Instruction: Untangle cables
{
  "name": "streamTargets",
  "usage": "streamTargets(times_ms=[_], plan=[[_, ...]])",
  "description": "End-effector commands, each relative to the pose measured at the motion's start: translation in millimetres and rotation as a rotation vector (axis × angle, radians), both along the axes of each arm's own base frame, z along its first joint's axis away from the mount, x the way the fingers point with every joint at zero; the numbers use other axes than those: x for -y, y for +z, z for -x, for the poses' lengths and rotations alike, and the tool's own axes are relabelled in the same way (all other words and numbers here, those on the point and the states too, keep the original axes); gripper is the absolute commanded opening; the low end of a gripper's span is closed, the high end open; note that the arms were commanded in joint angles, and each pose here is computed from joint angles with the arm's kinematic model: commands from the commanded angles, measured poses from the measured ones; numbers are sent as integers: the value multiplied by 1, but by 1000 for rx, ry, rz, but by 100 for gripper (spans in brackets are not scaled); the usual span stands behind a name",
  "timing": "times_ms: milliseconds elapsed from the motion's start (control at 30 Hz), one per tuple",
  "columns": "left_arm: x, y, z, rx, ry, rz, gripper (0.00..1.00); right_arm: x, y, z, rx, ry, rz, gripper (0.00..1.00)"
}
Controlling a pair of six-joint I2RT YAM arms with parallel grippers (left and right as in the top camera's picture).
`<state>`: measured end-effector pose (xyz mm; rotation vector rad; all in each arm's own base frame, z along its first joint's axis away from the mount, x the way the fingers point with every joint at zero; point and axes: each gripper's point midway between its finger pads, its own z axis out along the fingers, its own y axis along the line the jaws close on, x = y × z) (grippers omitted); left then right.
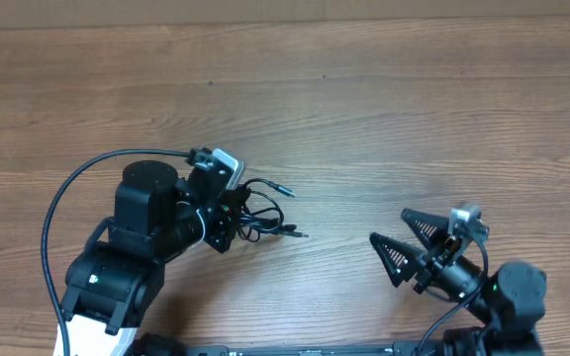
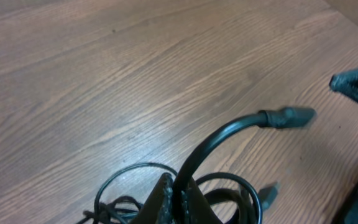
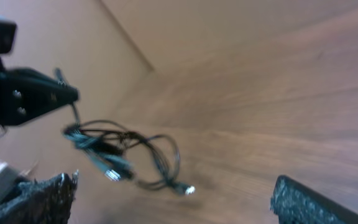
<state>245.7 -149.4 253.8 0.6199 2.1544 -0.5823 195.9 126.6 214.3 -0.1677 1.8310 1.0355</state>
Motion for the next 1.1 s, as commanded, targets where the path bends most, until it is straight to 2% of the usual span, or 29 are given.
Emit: streamTargets(times_ms=[0,133,300,400,733,1000,1067], plan=[[6,15,3,1,2,60,6,-11,39,2,-36,88,-23,100],[6,15,3,-46,44,103,4,-34,89,13,-18,322,-112,100],[6,12,1,-111,95,150,4,-39,112,13,-75,369,-233,100],[7,10,-3,-181,160,213,4,-39,112,11,-173,355,-295,92],[15,4,-26,-393,361,421,4,-40,100,7,-283,345,-326,92],[19,-20,-37,-716,635,620,4,-69,76,10,-346,440,-263,88],[19,-23,-38,-762,677,650,4,-82,65,12,-305,480,-201,88]])
